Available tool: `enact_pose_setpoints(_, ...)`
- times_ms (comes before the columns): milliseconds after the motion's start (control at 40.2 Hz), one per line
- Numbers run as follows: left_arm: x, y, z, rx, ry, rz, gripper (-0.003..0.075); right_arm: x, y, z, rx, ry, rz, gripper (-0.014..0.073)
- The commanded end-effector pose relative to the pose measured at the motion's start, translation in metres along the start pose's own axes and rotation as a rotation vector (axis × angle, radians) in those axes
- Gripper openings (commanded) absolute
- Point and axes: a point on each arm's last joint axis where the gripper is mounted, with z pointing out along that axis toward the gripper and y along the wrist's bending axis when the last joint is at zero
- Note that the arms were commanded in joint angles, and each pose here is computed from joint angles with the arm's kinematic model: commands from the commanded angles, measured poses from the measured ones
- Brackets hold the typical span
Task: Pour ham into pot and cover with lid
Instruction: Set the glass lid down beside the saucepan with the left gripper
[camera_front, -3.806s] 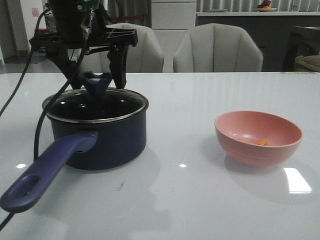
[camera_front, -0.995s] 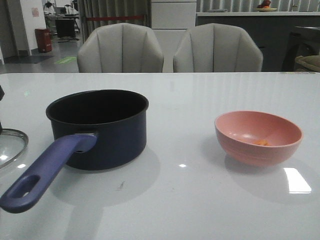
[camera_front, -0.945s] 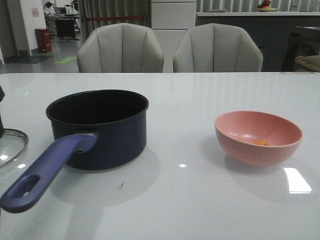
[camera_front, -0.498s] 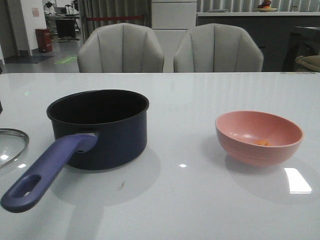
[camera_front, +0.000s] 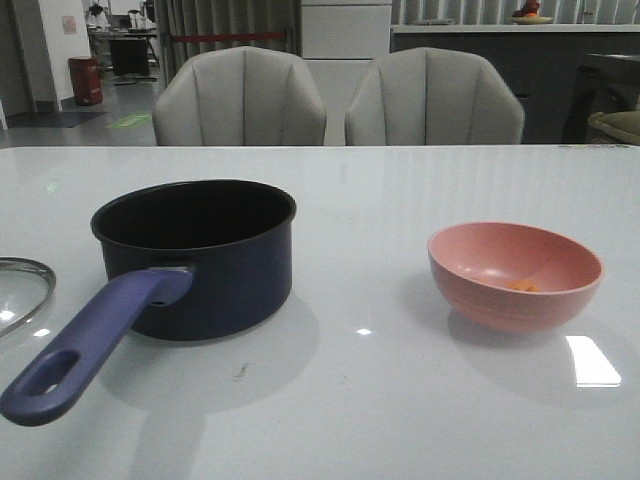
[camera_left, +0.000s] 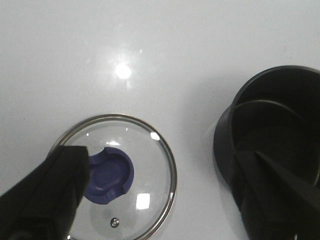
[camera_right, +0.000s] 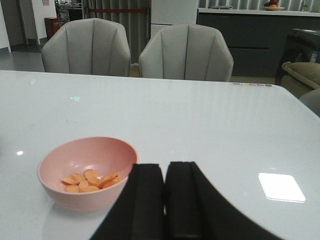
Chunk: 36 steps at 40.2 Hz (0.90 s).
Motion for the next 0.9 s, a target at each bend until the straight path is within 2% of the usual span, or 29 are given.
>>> enact_pose_setpoints(0,-0.002,-0.01,-0.037,0.024,-0.206,0.023,0.0606,-0.01,0.0,-0.002,0.0,-0.102,-0.015,0.0145)
enact_pose_setpoints(199,0.034,-0.023,-0.079,0.083,-0.373,0.065,0.0606,-0.01,0.0,-0.002,0.0,-0.101,-0.015,0.0145)
enact_pose_setpoints(498,0.099,-0.022,-0.15,0.187,-0.668,0.049,0.0606,-0.01,0.0,-0.002,0.0,-0.101,-0.015,0.0145)
enact_pose_setpoints(871,0.173,-0.011,-0.166,0.236,-0.778,0.148,0.0606,-0.01,0.0,-0.002,0.0,-0.101,-0.015,0.0145)
